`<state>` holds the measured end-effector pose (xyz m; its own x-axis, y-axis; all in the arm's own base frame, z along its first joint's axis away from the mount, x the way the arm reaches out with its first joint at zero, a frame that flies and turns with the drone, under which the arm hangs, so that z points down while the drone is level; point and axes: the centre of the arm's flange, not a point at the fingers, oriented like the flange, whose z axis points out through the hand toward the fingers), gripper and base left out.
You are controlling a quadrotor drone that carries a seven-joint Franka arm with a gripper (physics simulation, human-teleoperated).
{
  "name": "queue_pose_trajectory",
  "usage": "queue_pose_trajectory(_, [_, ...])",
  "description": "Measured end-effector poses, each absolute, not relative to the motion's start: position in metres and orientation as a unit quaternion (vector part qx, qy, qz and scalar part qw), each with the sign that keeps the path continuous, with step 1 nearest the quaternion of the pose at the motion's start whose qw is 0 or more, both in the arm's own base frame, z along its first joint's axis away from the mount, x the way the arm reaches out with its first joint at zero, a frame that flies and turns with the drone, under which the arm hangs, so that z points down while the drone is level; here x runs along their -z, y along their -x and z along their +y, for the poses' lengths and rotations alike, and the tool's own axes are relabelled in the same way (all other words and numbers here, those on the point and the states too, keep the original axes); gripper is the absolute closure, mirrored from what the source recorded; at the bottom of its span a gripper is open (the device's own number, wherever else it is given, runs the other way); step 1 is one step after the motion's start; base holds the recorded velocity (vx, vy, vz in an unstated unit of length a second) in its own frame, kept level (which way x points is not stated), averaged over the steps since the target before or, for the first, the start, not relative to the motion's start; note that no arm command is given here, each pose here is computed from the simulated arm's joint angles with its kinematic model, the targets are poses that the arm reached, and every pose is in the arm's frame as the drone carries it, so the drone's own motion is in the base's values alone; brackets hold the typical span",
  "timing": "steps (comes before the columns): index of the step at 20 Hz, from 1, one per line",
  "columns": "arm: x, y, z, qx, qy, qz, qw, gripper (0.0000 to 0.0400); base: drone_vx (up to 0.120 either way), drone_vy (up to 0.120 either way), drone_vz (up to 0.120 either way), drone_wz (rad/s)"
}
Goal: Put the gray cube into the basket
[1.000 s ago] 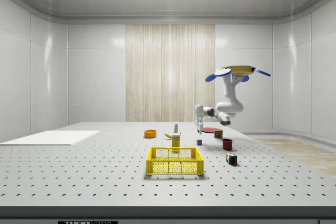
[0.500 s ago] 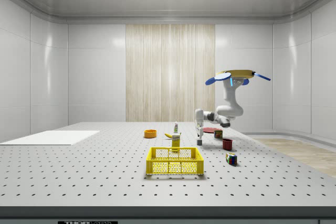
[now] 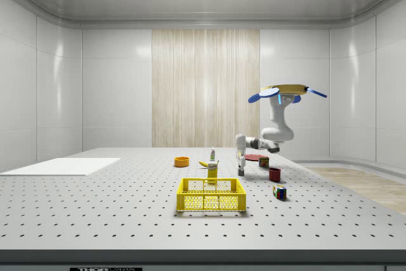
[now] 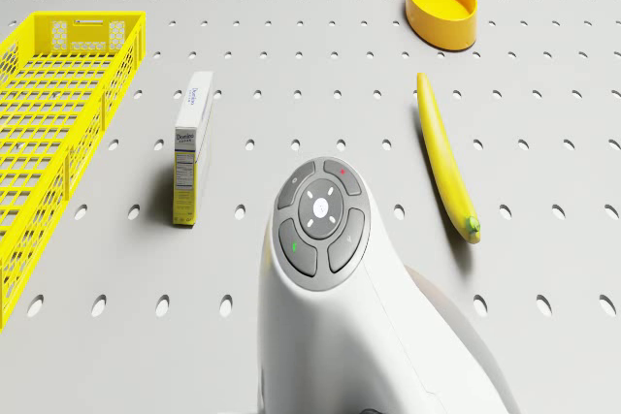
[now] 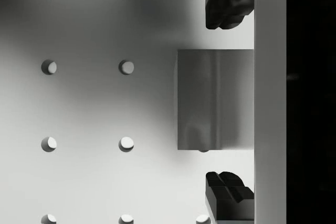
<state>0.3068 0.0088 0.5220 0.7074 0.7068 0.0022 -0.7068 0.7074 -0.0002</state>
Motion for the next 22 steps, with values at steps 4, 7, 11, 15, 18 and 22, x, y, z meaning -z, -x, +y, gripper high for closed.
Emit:
queue_pose_trajectory(4, [-0.526, -0.3068, 0.009, -0.383, 0.0, -0.001, 0.924, 0.0, 0.0, 0.0, 0.0, 0.0])
queue_pose_trajectory(7, [-0.529, -0.3068, 0.01, -0.383, 0.0, -0.001, 0.924, 0.0, 0.0, 0.0, 0.0, 0.0])
queue_pose_trajectory(11, [-0.533, -0.3068, 0.01, -0.383, 0.0, -0.001, 0.924, 0.0, 0.0, 0.0, 0.0, 0.0])
queue_pose_trajectory(15, [-0.534, -0.3068, 0.01, -0.383, 0.0, -0.001, 0.924, 0.009, 0.0, 0.0, 0.0, 0.0])
queue_pose_trajectory(18, [-0.534, -0.3068, 0.01, -0.383, 0.0, -0.001, 0.924, 0.0122, 0.0, 0.0, 0.0, 0.0])
queue_pose_trajectory(22, [-0.535, -0.3068, 0.01, -0.383, 0.0, -0.001, 0.924, 0.0139, 0.0, 0.0, 0.0, 0.0])
